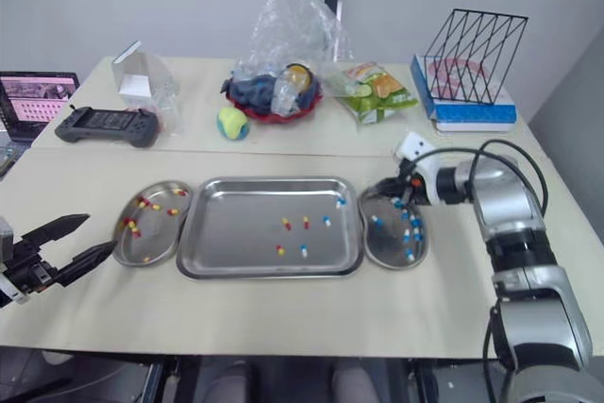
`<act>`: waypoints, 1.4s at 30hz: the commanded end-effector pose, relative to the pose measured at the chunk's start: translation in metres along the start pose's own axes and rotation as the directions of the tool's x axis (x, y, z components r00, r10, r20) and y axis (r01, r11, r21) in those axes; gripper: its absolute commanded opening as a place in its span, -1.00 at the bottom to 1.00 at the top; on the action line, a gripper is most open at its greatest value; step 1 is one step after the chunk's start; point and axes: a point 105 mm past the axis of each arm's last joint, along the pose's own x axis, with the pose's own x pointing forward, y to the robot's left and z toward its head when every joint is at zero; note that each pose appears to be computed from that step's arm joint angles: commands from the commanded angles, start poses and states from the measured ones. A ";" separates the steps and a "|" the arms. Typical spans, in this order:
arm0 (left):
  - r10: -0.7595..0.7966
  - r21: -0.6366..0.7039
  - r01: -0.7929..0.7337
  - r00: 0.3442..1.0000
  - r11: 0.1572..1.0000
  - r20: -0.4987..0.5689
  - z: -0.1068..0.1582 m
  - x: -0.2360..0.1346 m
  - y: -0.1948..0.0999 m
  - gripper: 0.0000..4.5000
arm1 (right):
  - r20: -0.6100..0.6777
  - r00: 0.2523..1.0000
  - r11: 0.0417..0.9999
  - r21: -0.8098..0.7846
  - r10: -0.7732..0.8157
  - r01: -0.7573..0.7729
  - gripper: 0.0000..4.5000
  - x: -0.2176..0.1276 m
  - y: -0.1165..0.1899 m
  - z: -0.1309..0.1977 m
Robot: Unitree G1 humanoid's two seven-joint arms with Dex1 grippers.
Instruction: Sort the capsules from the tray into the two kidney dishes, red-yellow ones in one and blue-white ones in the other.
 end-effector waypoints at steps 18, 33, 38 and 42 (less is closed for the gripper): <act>0.099 0.019 -0.100 0.995 0.995 0.006 0.011 -0.019 0.033 1.00 | 0.250 0.939 0.969 -0.006 -0.238 0.247 0.98 -0.086 -0.050 0.036; 0.338 0.108 -0.329 0.938 0.938 -0.076 -0.009 -0.022 0.074 1.00 | 0.311 0.759 0.819 0.269 -0.571 0.506 0.98 -0.133 -0.068 -0.042; 0.331 0.111 -0.319 0.937 0.941 -0.109 -0.012 -0.014 0.076 1.00 | 0.287 0.758 0.808 0.275 -0.586 0.521 0.98 -0.130 -0.066 -0.052; 0.331 0.114 -0.320 0.938 0.941 -0.103 -0.011 -0.013 0.077 1.00 | 0.297 0.760 0.814 0.273 -0.578 0.512 0.98 -0.127 -0.066 -0.049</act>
